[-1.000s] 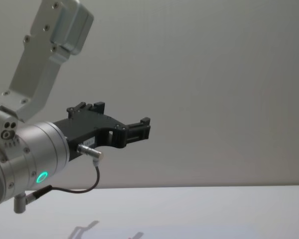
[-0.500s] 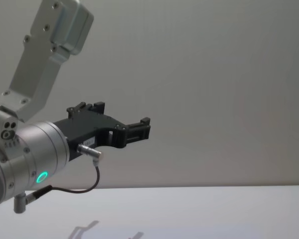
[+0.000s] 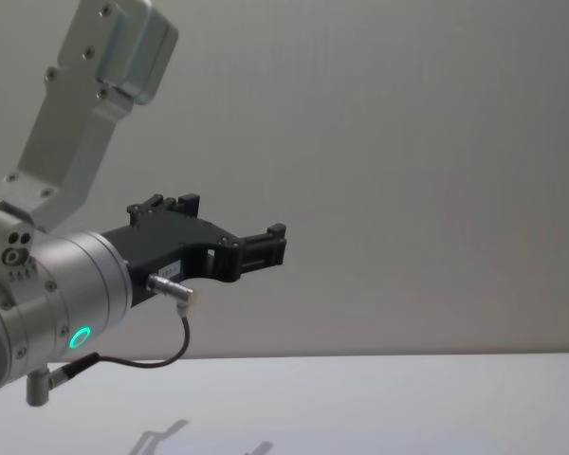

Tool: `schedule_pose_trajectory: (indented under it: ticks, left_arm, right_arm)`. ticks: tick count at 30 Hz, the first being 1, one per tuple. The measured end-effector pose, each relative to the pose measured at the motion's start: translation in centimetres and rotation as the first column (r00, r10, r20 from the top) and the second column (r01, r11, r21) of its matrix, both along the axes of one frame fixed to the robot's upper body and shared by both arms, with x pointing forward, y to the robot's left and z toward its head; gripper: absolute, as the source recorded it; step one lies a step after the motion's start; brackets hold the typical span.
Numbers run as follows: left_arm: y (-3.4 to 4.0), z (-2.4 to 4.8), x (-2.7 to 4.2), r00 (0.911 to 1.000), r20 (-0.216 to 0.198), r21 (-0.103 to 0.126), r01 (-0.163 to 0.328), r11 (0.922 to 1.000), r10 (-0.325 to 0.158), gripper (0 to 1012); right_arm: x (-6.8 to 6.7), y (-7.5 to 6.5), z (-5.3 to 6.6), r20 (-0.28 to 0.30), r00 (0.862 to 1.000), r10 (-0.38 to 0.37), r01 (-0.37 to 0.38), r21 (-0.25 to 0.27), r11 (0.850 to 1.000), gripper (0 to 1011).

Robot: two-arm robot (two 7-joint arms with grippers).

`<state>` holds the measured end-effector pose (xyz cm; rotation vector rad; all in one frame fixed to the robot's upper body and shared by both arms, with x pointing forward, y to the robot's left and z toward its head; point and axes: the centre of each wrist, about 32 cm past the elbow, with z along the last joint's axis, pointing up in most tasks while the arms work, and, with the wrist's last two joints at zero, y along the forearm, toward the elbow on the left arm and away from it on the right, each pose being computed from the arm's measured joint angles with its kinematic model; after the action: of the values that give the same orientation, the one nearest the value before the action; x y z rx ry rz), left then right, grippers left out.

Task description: Use the one hand to pick up the stamp and affix it onto the A4 paper.

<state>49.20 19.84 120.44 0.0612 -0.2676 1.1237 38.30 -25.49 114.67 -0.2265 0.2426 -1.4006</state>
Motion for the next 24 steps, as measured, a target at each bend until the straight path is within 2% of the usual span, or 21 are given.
schedule_pose_trajectory:
  ticks: [6, 11, 21, 22, 24]
  left_arm:
    - [0.0, 0.0, 0.0, 1.0, 0.0, 0.0, 0.0, 1.0, 0.0, 1001]
    - [0.0, 0.0, 0.0, 1.0, 0.0, 0.0, 0.0, 1.0, 0.0, 1001]
    - [0.0, 0.0, 0.0, 1.0, 0.0, 0.0, 0.0, 1.0, 0.0, 1001]
    - [0.0, 0.0, 0.0, 1.0, 0.0, 0.0, 0.0, 1.0, 0.0, 1001]
    - [0.0, 0.0, 0.0, 1.0, 0.0, 0.0, 0.0, 1.0, 0.0, 1001]
  right_arm:
    - [0.5, 0.4, -0.4, -0.015, 1.0, 0.006, -0.006, -0.008, 1.0, 998]
    - [0.8, 0.6, -0.7, -0.024, 1.0, 0.009, -0.009, -0.012, 1.0, 910]
    - [1.1, 0.8, -0.9, -0.032, 0.999, 0.013, -0.013, -0.016, 1.0, 623]
    - [1.2, 0.8, -0.9, -0.033, 0.999, 0.013, -0.014, -0.016, 1.0, 564]
    - [1.2, 0.9, -0.9, -0.033, 0.999, 0.014, -0.014, -0.017, 1.0, 534]
